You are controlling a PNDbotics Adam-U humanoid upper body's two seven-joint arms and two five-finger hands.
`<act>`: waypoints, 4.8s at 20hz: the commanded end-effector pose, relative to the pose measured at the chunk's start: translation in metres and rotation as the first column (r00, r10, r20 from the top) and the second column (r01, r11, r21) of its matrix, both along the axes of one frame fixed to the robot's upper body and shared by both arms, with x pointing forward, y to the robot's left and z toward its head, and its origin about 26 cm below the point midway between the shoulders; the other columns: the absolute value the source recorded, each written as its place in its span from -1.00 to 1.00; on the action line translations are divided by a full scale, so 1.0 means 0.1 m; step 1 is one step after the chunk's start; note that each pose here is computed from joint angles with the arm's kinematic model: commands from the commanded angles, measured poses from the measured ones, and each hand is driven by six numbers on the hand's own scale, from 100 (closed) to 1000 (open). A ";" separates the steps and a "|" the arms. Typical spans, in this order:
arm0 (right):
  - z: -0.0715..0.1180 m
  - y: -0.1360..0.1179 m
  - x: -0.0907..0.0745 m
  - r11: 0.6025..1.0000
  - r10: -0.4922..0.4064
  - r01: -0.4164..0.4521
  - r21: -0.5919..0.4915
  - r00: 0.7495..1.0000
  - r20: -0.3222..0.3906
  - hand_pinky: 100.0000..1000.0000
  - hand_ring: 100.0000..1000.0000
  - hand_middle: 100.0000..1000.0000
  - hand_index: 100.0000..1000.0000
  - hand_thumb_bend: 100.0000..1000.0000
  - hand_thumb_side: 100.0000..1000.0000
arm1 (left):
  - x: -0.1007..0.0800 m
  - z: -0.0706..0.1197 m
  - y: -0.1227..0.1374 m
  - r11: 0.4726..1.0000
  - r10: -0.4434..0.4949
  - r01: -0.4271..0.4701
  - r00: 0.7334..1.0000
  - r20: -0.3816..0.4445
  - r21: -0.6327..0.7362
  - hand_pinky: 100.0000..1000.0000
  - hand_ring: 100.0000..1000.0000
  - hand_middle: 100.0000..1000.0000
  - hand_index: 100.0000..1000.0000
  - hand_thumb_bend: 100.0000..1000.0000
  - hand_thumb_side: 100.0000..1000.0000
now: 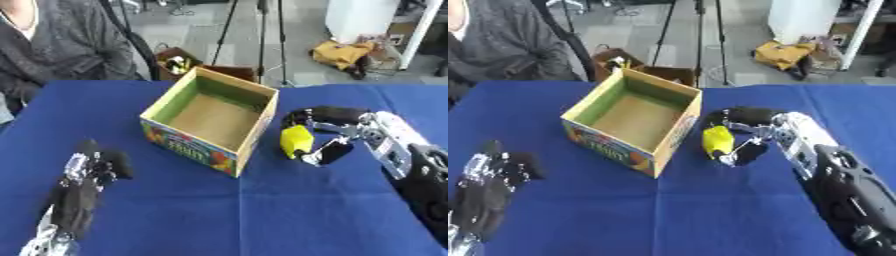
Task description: Pick up objects on the table and place them in the box.
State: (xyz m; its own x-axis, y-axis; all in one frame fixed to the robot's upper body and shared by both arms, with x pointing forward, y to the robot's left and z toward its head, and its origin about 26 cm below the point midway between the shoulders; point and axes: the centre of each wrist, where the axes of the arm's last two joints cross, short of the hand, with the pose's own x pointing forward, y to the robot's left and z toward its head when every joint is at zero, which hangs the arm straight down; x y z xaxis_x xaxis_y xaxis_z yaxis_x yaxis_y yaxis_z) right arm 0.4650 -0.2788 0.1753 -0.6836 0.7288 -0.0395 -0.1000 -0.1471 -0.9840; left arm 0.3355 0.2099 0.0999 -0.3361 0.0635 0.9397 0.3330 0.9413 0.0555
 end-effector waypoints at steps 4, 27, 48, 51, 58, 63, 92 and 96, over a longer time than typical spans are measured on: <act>0.10 -0.04 0.02 1.000 -0.027 0.028 -0.011 0.997 0.066 0.66 1.00 0.80 0.84 -0.86 -0.43 | 0.01 0.09 -0.02 1.000 -0.015 0.015 0.999 0.033 0.004 0.24 0.01 -0.09 0.18 -0.79 1.00; -0.14 -0.09 0.04 0.997 -0.057 0.058 -0.057 0.998 0.005 0.66 0.90 0.33 0.79 -1.00 -0.65 | 0.00 0.08 -0.03 1.000 -0.018 0.018 0.999 0.029 0.002 0.24 0.02 -0.09 0.18 -0.79 1.00; -0.01 0.03 0.02 0.946 -0.084 0.046 0.322 0.991 0.106 0.61 0.72 -0.30 0.48 -1.00 -0.76 | 0.01 0.10 -0.03 1.000 -0.015 0.015 0.999 0.035 -0.001 0.24 0.02 -0.08 0.18 -0.78 1.00; 0.13 0.02 0.00 0.927 -0.094 0.045 0.373 0.989 0.116 0.62 0.72 -0.31 0.48 -1.00 -0.75 | 0.02 0.10 -0.03 1.000 -0.014 0.014 0.999 0.036 -0.001 0.24 0.02 -0.08 0.18 -0.78 1.00; 0.45 0.04 -0.02 0.891 -0.117 0.038 0.453 0.982 0.148 0.64 0.71 -0.30 0.49 -1.00 -0.83 | 0.02 0.11 -0.03 1.000 -0.014 0.014 0.999 0.037 0.000 0.23 0.02 -0.08 0.18 -0.78 1.00; 0.58 0.16 0.00 0.881 -0.106 0.014 0.473 0.980 0.168 0.65 0.70 -0.30 0.50 -1.00 -0.86 | 0.02 0.10 -0.05 1.000 -0.026 0.026 0.999 0.035 0.003 0.23 0.02 -0.08 0.18 -0.78 1.00; 0.06 0.77 0.14 0.988 0.129 -0.134 0.072 0.989 0.070 0.84 0.96 0.81 0.78 -1.00 0.40 | 0.03 0.25 -0.33 0.987 -0.158 0.159 0.985 0.074 -0.018 0.23 0.03 -0.08 0.18 -0.77 1.00; 0.20 0.76 0.12 0.983 0.115 -0.130 0.127 0.986 0.119 0.83 0.95 0.85 0.79 -1.00 0.38 | 0.04 0.27 -0.33 0.987 -0.155 0.157 0.985 0.079 -0.017 0.23 0.03 -0.08 0.18 -0.77 1.00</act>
